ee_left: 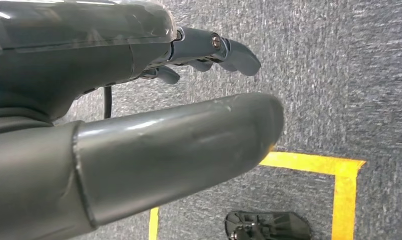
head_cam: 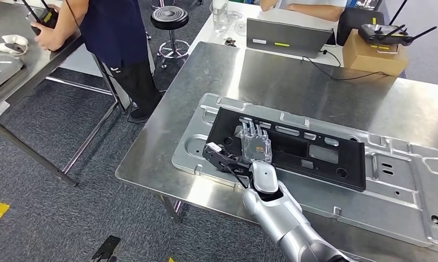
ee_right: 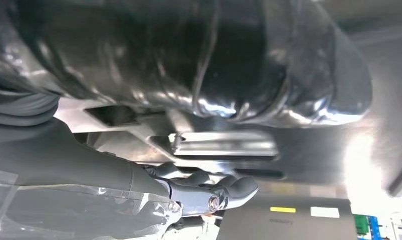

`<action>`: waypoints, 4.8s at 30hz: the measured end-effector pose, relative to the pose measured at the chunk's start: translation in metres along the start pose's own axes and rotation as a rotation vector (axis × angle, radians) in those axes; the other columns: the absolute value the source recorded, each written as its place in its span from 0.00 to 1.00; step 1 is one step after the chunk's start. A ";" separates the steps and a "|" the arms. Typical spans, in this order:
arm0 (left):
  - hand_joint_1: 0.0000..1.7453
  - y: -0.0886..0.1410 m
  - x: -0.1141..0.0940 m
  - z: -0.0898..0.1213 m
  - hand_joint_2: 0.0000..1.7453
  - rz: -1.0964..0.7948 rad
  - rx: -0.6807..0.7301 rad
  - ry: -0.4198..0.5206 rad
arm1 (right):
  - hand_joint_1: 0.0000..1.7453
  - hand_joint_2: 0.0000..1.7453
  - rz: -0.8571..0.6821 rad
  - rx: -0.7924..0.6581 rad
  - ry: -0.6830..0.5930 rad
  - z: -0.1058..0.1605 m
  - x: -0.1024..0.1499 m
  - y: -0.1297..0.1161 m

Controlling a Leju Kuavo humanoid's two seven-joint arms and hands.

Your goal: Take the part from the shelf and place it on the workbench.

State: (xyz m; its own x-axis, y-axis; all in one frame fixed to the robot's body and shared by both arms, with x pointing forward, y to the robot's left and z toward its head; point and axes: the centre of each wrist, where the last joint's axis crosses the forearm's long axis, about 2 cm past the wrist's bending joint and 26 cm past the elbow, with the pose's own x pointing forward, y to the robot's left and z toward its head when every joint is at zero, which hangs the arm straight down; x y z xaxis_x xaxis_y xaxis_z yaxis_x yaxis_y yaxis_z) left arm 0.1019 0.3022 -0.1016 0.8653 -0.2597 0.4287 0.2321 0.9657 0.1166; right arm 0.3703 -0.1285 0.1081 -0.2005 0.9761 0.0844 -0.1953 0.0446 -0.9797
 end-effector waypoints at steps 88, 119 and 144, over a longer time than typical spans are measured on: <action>0.00 -0.018 -0.041 0.013 0.00 0.126 0.042 0.015 | 0.00 0.00 -0.388 -0.421 -0.220 0.130 0.033 0.031; 0.00 -0.022 -0.060 0.020 0.00 0.211 0.109 0.037 | 0.00 0.00 -1.034 0.063 0.486 0.274 -0.069 0.251; 0.00 -0.020 -0.058 0.019 0.00 0.211 0.121 0.036 | 0.00 0.00 -1.124 0.367 0.877 0.310 -0.064 0.273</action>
State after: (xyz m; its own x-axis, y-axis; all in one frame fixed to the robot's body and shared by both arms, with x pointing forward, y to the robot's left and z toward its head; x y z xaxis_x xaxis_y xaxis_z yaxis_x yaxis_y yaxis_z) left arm 0.0389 0.2981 -0.1119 0.9047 -0.0501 0.4232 -0.0086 0.9907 0.1357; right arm 0.0325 -0.2447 -0.1083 0.8251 0.2852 0.4878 -0.1049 0.9256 -0.3638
